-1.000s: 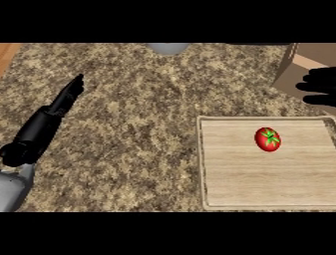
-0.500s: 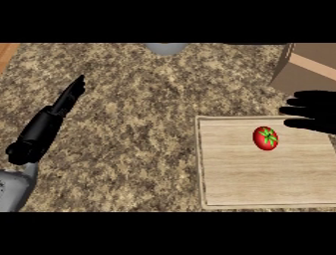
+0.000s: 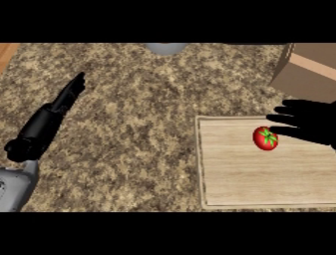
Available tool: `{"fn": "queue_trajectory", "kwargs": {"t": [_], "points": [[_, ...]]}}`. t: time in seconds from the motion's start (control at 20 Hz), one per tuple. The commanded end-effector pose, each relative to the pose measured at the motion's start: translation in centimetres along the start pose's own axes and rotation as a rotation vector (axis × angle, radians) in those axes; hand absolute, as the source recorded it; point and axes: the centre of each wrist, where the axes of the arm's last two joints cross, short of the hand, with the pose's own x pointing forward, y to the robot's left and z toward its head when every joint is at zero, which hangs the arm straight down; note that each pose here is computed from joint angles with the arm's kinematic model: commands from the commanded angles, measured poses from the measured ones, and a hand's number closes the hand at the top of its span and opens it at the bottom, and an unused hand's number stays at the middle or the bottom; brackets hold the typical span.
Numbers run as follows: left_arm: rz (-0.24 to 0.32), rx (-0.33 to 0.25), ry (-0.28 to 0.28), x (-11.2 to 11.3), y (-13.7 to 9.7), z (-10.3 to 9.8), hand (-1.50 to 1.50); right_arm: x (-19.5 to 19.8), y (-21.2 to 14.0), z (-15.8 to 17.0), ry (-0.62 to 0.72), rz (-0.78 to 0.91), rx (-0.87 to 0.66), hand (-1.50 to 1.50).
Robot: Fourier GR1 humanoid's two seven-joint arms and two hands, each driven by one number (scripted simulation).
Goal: Pick the tomato from the tray and place it in the cardboard box
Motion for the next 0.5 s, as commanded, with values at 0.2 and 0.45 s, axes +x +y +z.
{"fn": "queue_trajectory", "kwargs": {"t": [0.2,0.45], "points": [[0.015,-0.004,0.002,0.4,-0.3,-0.1,0.0,-2.1,-0.5,-0.7,0.028,0.016,0.01,-1.5],[0.002,0.009,0.011,-0.9,-0.1,1.1,0.0,0.4,4.4,-2.6,0.066,0.063,0.029,-1.5]]}}
